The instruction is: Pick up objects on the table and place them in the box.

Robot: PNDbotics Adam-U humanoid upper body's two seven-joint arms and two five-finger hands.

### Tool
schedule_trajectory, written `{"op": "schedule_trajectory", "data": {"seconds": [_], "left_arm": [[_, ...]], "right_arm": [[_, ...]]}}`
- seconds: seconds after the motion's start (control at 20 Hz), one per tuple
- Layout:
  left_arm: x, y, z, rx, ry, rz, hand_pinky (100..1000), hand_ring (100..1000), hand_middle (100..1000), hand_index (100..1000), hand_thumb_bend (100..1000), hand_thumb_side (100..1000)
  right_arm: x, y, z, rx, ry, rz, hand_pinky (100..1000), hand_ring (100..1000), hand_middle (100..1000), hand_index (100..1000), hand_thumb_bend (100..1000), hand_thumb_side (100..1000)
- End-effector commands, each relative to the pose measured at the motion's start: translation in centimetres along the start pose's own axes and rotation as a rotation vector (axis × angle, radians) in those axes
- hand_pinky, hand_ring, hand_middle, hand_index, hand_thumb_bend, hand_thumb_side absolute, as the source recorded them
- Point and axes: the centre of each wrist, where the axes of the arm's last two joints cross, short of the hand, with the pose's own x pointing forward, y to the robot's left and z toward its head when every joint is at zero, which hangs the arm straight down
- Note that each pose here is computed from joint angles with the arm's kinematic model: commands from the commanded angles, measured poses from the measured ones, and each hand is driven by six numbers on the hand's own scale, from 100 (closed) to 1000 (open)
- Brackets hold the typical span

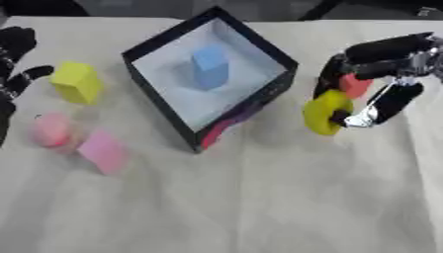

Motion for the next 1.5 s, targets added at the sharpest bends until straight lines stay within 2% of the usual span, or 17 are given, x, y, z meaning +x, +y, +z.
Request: {"op": "schedule_trajectory", "data": {"seconds": [0.05,0.25,0.5,0.7,0.75,0.85,0.95,1.0,1.2,1.3,1.4,1.5], "left_arm": [[1.2,0.3,-0.3,-0.003,-0.037,-0.018,804,989,835,814,102,775],[1.6,0.2,-0.8,-0.007,-0.073,0.001,805,990,837,815,100,753],[2.1,0.2,-1.3,0.008,-0.137,0.017,812,1000,851,814,100,712],[2.5,0.2,-1.7,0.035,-0.214,0.033,826,1000,849,812,100,681],[2.6,0.3,-1.8,0.042,-0.233,0.033,876,1000,848,809,100,663],[2.8,0.3,-1.9,0.075,-0.265,0.027,916,1000,845,806,100,659],[2.9,0.4,-2.0,0.111,-0.290,0.027,928,1000,839,804,100,688],[3.0,0.4,-2.1,0.126,-0.302,0.029,933,1000,838,804,100,660],[3.1,0.3,-2.3,0.140,-0.322,0.035,925,1000,828,800,100,659],[3.1,0.2,-2.3,0.140,-0.318,0.036,919,1000,827,800,100,659],[3.2,0.2,-2.3,0.138,-0.313,0.038,919,1000,827,799,100,660],[3.1,0.3,-2.3,0.141,-0.307,0.041,916,1000,827,798,100,661]], "right_arm": [[0.1,-3.4,0.8,-0.125,-0.006,0.063,761,515,479,696,164,303],[-1.1,-5.3,-0.9,-0.209,-0.006,0.091,756,531,493,688,198,311],[-3.7,-5.9,-3.0,-0.241,0.060,0.162,746,550,497,678,262,384],[-5.2,-5.3,-5.0,-0.274,0.094,0.202,745,554,500,681,289,388],[-5.4,-5.0,-5.6,-0.282,0.101,0.209,746,551,496,662,276,374],[-5.7,-4.5,-6.7,-0.290,0.114,0.213,747,553,497,661,266,374],[-5.8,-3.9,-7.8,-0.282,0.126,0.215,750,557,501,670,274,375],[-5.9,-3.5,-8.4,-0.274,0.130,0.213,750,557,501,671,242,367],[-6.0,-1.7,-10.2,-0.228,0.131,0.212,758,575,517,683,254,387],[-6.1,-1.0,-10.6,-0.189,0.129,0.222,768,603,545,713,286,412],[-6.3,-0.6,-10.7,-0.160,0.127,0.237,804,705,656,825,373,476],[-6.4,-0.6,-10.5,-0.139,0.131,0.251,838,756,722,881,343,570]]}}
